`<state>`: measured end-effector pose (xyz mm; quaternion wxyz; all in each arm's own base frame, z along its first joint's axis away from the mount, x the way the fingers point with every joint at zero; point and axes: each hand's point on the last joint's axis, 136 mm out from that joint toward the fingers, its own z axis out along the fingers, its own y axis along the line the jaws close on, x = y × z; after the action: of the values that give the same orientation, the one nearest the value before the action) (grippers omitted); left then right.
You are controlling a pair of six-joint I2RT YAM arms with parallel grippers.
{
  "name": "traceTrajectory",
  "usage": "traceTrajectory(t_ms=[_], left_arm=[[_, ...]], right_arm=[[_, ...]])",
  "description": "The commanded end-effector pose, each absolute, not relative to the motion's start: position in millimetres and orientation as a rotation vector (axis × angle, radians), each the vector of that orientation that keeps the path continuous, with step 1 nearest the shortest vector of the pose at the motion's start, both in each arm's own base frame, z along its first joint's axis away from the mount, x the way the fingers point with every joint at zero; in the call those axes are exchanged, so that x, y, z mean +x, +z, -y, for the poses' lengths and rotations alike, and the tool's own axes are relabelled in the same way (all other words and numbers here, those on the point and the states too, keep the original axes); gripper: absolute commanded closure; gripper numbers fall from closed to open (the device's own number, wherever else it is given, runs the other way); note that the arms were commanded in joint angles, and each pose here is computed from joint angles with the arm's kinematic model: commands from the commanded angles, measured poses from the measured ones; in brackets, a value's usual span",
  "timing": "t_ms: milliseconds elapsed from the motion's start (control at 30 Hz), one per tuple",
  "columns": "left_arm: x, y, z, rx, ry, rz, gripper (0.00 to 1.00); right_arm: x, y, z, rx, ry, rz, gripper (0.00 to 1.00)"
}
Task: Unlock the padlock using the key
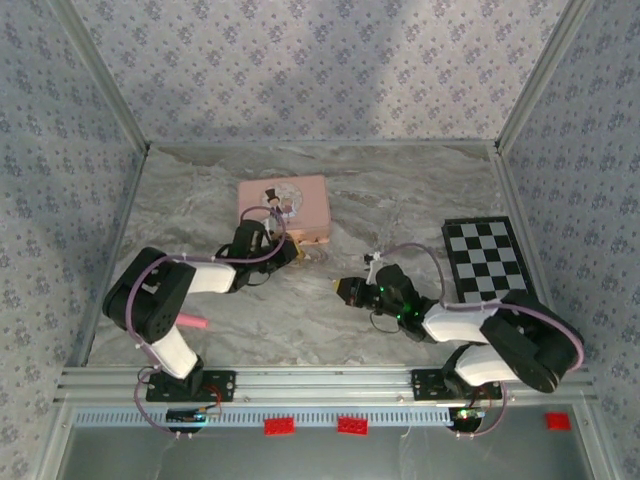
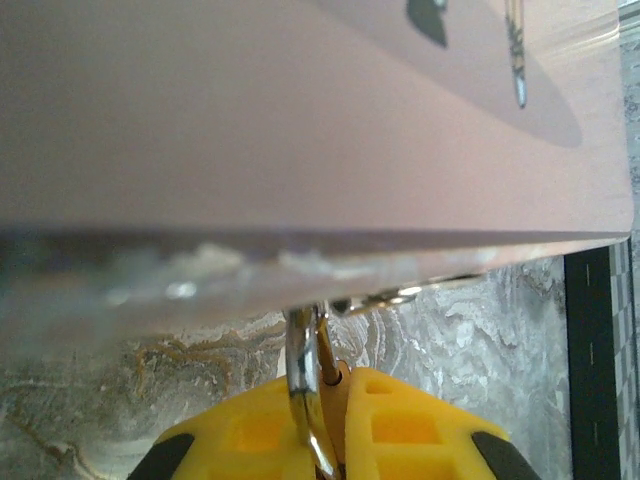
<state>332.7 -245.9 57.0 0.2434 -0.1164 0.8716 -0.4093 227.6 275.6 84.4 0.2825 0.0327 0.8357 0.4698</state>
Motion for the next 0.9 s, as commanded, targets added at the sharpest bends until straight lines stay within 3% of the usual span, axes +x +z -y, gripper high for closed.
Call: traceTrajectory(t_ms=[0,533,867], left_arm=[[318.1,76.3,260.4,-0.355,-1.303,-2.355,1.00],[303.4,81.1,270.8,-0.354,-1.408,-2.325,1.00],[301.5,84.7,275.0,-0.336,-1.431,-2.309,1.00]], right_arm=[[232.6,94.1,-289.9,0.197,1.405,-2.207,1.00],[251.9,63.5,-316.7,0.417,1.713,-2.194,1.00],[265.5,56.2,-313.0,0.472,1.742,-2.211,1.00]])
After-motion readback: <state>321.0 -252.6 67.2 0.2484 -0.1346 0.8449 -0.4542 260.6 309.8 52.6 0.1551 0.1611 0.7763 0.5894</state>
